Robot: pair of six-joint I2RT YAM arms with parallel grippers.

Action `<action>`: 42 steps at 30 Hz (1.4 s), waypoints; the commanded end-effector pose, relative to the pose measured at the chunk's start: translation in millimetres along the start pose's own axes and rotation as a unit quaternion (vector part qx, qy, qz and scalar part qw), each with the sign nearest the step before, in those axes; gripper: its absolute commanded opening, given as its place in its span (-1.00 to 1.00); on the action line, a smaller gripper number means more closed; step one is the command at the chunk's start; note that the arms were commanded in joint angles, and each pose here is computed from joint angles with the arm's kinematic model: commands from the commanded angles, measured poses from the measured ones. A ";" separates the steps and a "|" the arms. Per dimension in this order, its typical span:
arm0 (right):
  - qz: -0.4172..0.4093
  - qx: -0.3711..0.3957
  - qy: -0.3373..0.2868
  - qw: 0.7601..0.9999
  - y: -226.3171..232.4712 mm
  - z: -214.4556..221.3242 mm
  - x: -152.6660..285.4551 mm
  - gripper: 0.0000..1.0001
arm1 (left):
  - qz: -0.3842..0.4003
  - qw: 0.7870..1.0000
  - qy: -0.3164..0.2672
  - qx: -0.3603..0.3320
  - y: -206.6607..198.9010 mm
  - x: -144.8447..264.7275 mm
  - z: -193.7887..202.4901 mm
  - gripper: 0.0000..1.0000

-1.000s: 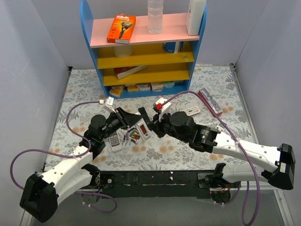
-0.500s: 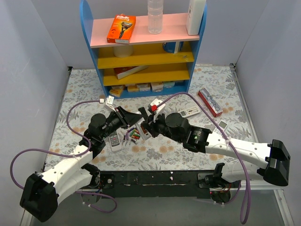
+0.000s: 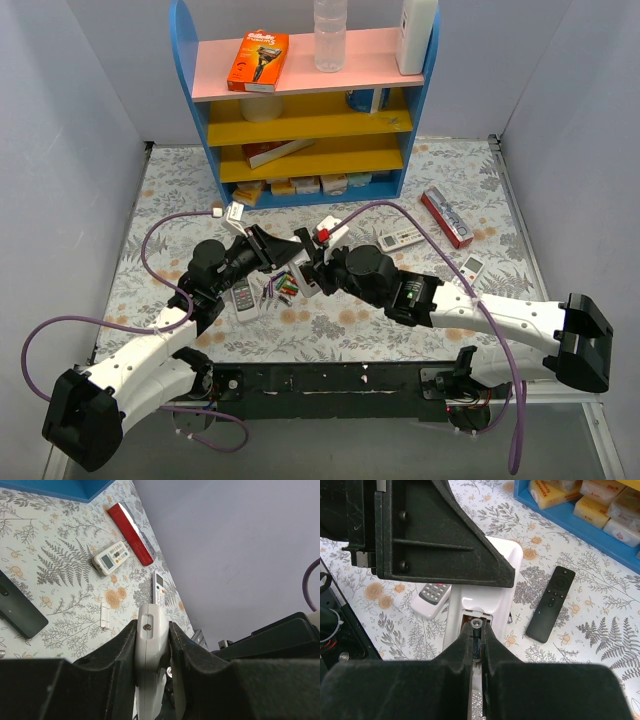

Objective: Load the batteries into the remote control
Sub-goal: Load the battery into the remote control.

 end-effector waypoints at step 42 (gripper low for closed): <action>0.060 -0.035 0.039 0.997 -11.7 44.9 -12.2 -0.42 | 0.014 0.999 -0.004 -0.038 -6.8 -1.5 -6.3 -1.00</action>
Point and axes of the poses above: each gripper's point midway between its finger pads, its own x axis back along the fingers, its own y axis along the line the jaws close on, z = x × y, the point moved 5 cm from there along x, back along the fingers, and after that the axes turned 2 degrees about x, right-handed, at the moved point
